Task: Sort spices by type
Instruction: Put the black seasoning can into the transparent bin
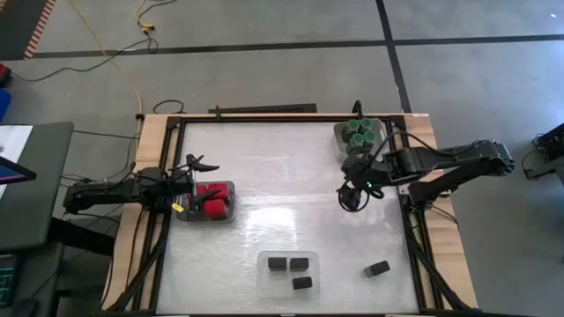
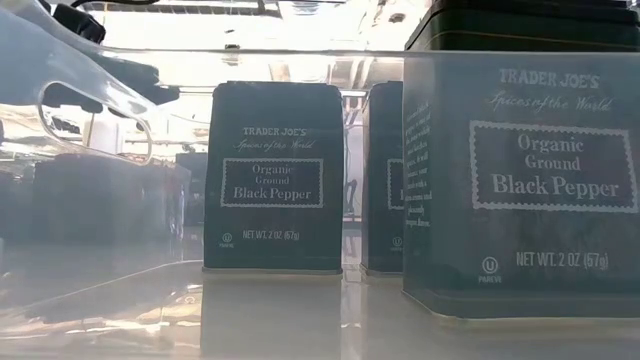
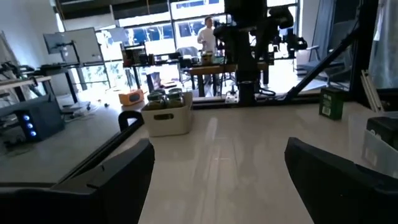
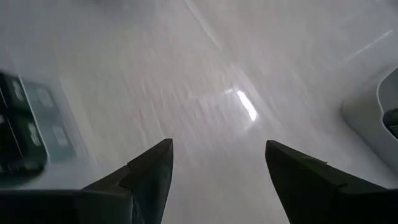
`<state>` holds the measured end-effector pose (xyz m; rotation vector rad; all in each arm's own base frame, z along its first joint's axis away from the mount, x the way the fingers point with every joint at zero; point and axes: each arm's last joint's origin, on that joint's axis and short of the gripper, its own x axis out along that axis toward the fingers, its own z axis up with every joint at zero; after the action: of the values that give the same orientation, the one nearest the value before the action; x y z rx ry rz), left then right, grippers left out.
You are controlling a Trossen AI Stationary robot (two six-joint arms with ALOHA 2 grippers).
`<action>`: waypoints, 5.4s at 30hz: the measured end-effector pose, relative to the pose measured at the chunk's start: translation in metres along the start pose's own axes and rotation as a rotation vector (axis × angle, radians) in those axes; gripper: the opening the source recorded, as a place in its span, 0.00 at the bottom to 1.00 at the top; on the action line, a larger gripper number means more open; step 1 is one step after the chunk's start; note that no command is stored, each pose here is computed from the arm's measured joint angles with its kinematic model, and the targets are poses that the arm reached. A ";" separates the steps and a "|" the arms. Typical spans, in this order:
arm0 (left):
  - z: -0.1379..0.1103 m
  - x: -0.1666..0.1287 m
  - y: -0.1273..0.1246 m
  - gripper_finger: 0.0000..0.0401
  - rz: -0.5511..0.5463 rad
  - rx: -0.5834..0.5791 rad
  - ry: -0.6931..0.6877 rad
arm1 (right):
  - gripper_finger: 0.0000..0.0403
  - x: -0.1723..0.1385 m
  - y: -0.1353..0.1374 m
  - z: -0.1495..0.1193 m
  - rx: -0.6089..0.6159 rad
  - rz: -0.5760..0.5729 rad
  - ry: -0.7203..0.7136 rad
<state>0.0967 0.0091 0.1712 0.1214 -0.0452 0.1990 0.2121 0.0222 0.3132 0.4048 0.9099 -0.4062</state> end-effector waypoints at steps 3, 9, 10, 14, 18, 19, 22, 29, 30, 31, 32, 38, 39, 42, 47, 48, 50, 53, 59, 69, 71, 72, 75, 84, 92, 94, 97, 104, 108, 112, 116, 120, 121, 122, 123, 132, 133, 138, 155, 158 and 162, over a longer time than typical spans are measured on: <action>0.000 0.000 0.000 0.87 0.000 0.000 0.001 | 0.70 -0.001 0.001 -0.006 -0.067 -0.008 0.037; 0.000 0.000 0.000 0.87 0.000 0.000 0.002 | 0.70 -0.009 0.014 -0.029 -0.256 0.005 0.130; -0.001 0.000 0.000 0.87 0.000 0.000 0.002 | 0.70 -0.011 0.018 -0.034 -0.290 0.015 0.142; -0.001 0.000 0.000 0.87 0.000 0.000 0.003 | 0.70 -0.024 0.036 -0.054 -0.424 0.074 0.177; -0.001 0.000 0.000 0.87 0.000 0.000 0.003 | 0.70 -0.040 0.059 -0.072 -0.542 0.113 0.221; -0.001 0.000 0.000 0.87 0.000 0.000 0.003 | 0.70 -0.042 0.066 -0.076 -0.579 0.114 0.236; -0.001 0.000 0.000 0.87 0.000 0.000 0.004 | 0.70 -0.045 0.088 -0.088 -0.681 0.097 0.285; -0.001 0.000 0.000 0.87 -0.001 0.000 0.004 | 0.70 -0.035 0.131 -0.119 -0.897 0.060 0.427; -0.001 0.000 0.000 0.87 -0.001 0.000 0.004 | 0.70 -0.033 0.135 -0.124 -0.908 0.069 0.441; -0.001 0.000 0.000 0.87 -0.001 0.000 0.004 | 0.70 -0.031 0.139 -0.129 -0.919 0.078 0.447; -0.001 0.000 0.000 0.87 -0.001 0.000 0.004 | 0.70 -0.030 0.143 -0.134 -0.927 0.085 0.446; -0.001 0.000 0.000 0.87 -0.001 0.000 0.004 | 0.70 -0.028 0.153 -0.152 -0.876 0.147 0.412; -0.001 0.000 0.000 0.87 -0.001 0.000 0.005 | 0.70 -0.026 0.152 -0.155 -0.879 0.150 0.409; -0.001 0.000 0.000 0.87 -0.001 0.000 0.004 | 0.70 -0.022 0.149 -0.161 -0.893 0.130 0.421; -0.001 0.000 0.000 0.87 -0.001 0.000 0.004 | 0.70 -0.010 0.143 -0.176 -0.855 0.097 0.437; -0.001 0.000 0.000 0.87 -0.001 0.000 0.004 | 0.70 -0.009 0.144 -0.179 -0.852 0.106 0.434; -0.001 0.000 0.000 0.87 -0.001 0.000 0.005 | 0.70 -0.005 0.144 -0.186 -0.858 0.125 0.427; -0.001 0.000 0.000 0.87 -0.001 0.000 0.005 | 0.70 -0.002 0.142 -0.194 -0.850 0.122 0.432; -0.001 0.000 0.000 0.87 -0.001 0.000 0.005 | 0.70 0.008 0.131 -0.207 -0.831 0.071 0.459; -0.001 0.000 0.000 0.87 -0.001 0.000 0.005 | 0.56 0.022 0.130 -0.216 -0.805 0.133 0.445; -0.001 0.000 0.000 0.87 -0.001 0.000 0.005 | 0.45 0.022 0.130 -0.215 -0.811 0.137 0.457; -0.001 0.000 0.000 0.87 -0.001 0.000 0.005 | 0.39 0.023 0.130 -0.215 -0.812 0.138 0.462; -0.001 0.000 0.000 0.87 -0.001 0.000 0.005 | 0.35 0.023 0.129 -0.214 -0.813 0.143 0.479; -0.001 0.000 0.000 0.87 -0.001 0.000 0.004 | 0.35 0.012 0.149 -0.170 -0.672 0.206 0.501; -0.001 0.000 0.000 0.87 -0.001 0.000 0.005 | 0.35 -0.013 0.163 -0.093 -0.530 0.227 0.364; -0.001 0.000 0.000 0.87 -0.001 0.000 0.005 | 0.35 -0.021 0.166 -0.074 -0.489 0.236 0.320; -0.001 0.000 0.000 0.87 -0.001 0.000 0.005 | 0.35 -0.025 0.175 -0.047 -0.449 0.219 0.283; -0.001 0.000 0.000 0.87 -0.001 0.000 0.005 | 0.35 -0.009 0.220 -0.006 -0.460 0.181 0.279; -0.001 0.000 0.000 0.87 -0.001 0.000 0.005 | 0.35 0.001 0.243 0.010 -0.461 0.187 0.266; -0.001 0.000 0.000 0.87 -0.001 0.000 0.005 | 0.35 0.018 0.259 0.016 -0.444 0.249 0.227; -0.001 0.000 0.000 0.87 -0.001 0.000 0.004 | 0.35 0.035 0.268 0.017 -0.430 0.286 0.201; -0.001 0.000 0.000 0.87 -0.001 0.000 0.006 | 0.35 0.055 0.275 0.017 -0.437 0.290 0.188; -0.001 0.000 0.000 0.87 0.000 0.000 0.005 | 0.35 0.062 0.277 0.017 -0.437 0.290 0.185; -0.001 0.000 0.000 0.87 0.000 0.000 0.005 | 0.35 0.066 0.279 0.018 -0.439 0.298 0.175; -0.001 0.000 0.000 0.87 -0.001 0.000 0.005 | 0.35 0.072 0.281 0.017 -0.447 0.302 0.175; -0.001 0.000 0.000 0.87 0.000 0.000 0.006 | 0.35 0.123 0.292 -0.006 -0.477 0.258 0.269; -0.001 0.000 0.000 0.87 0.000 0.000 0.006 | 0.35 0.127 0.293 -0.008 -0.484 0.252 0.277; -0.001 0.000 0.000 0.87 -0.001 0.000 0.006 | 0.35 0.138 0.294 -0.015 -0.516 0.236 0.296; -0.001 0.000 0.000 0.87 0.000 0.000 0.006 | 0.45 0.161 0.297 -0.019 -0.510 0.242 0.312; -0.001 0.000 0.000 0.87 0.000 0.000 0.006 | 0.47 0.161 0.296 -0.019 -0.511 0.242 0.312; -0.001 0.000 0.000 0.87 0.000 0.000 0.006 | 0.44 0.162 0.296 -0.019 -0.509 0.241 0.312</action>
<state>0.0970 0.0091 0.1702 0.1209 -0.0387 0.1989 0.4363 0.2566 0.2189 0.1045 1.2105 0.1193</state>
